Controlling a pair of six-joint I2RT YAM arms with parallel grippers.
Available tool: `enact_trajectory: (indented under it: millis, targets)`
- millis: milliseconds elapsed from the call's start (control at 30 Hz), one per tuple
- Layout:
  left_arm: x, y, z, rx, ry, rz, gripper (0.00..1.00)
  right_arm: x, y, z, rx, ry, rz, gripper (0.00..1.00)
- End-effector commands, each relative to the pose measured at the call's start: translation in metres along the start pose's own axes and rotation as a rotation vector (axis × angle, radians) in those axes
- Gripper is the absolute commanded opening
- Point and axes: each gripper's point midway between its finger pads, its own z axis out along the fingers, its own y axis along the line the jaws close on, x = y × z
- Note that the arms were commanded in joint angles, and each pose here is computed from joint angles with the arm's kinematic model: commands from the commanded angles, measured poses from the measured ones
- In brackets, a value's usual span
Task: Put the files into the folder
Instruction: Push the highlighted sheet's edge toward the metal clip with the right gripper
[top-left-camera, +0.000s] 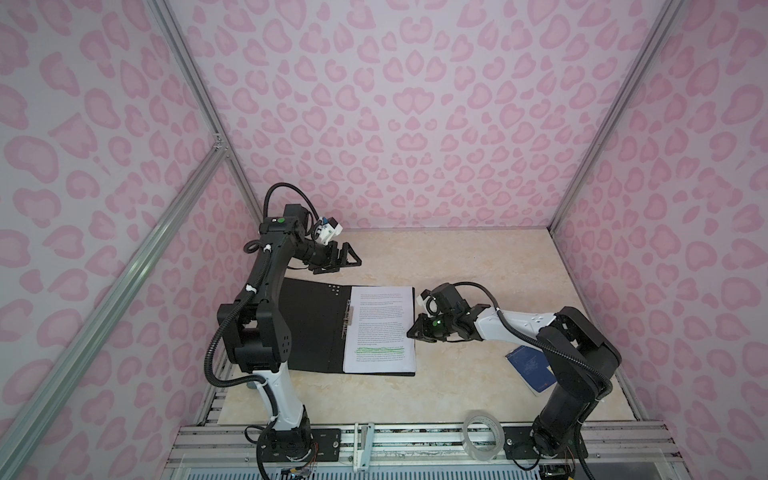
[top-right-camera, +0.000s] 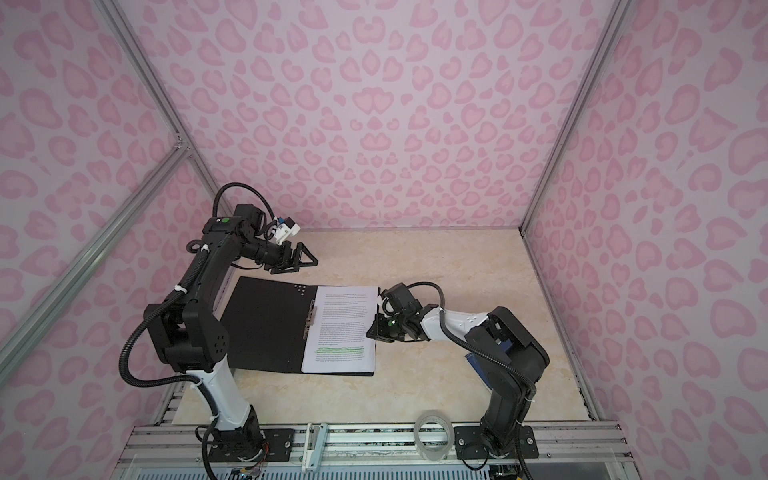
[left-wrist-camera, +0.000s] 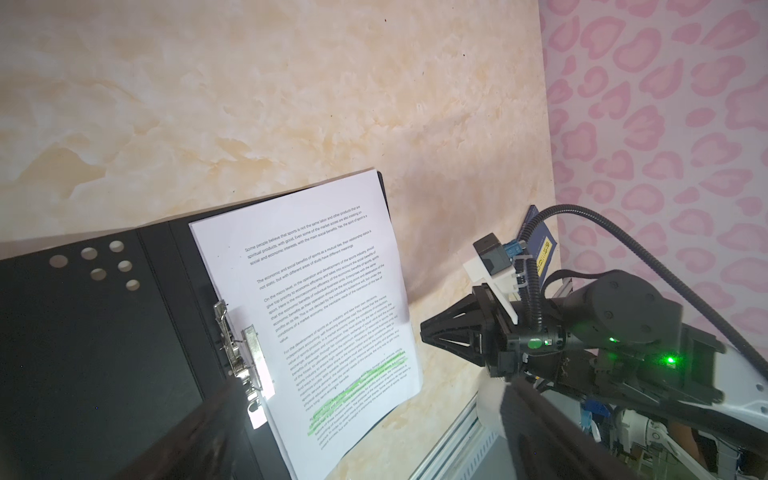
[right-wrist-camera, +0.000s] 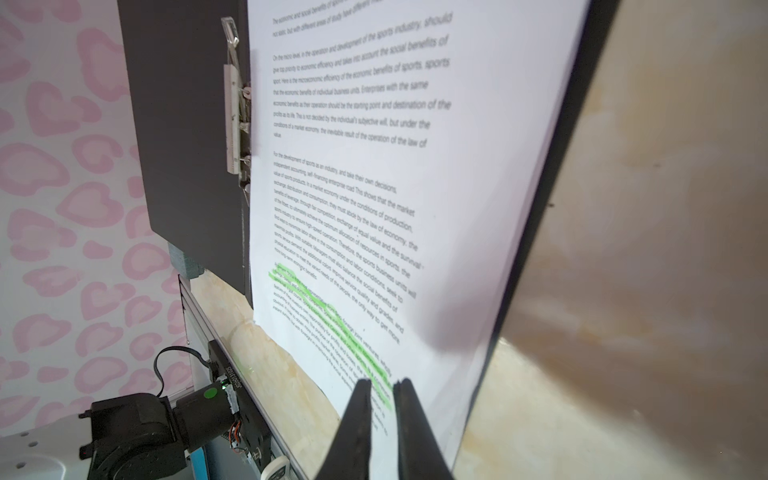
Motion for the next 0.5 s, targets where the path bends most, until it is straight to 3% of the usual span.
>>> enact_trajectory:
  millis: [0, 467]
  targets:
    - [0.008, -0.001, 0.004, 0.005, 0.025, 0.008, 0.99, 0.003, -0.001, 0.003, -0.017, 0.003, 0.003, 0.16]
    - [0.018, 0.003, 0.014, 0.009, 0.050, -0.014, 0.99, 0.017, -0.003, 0.019, -0.034, 0.055, 0.006, 0.14]
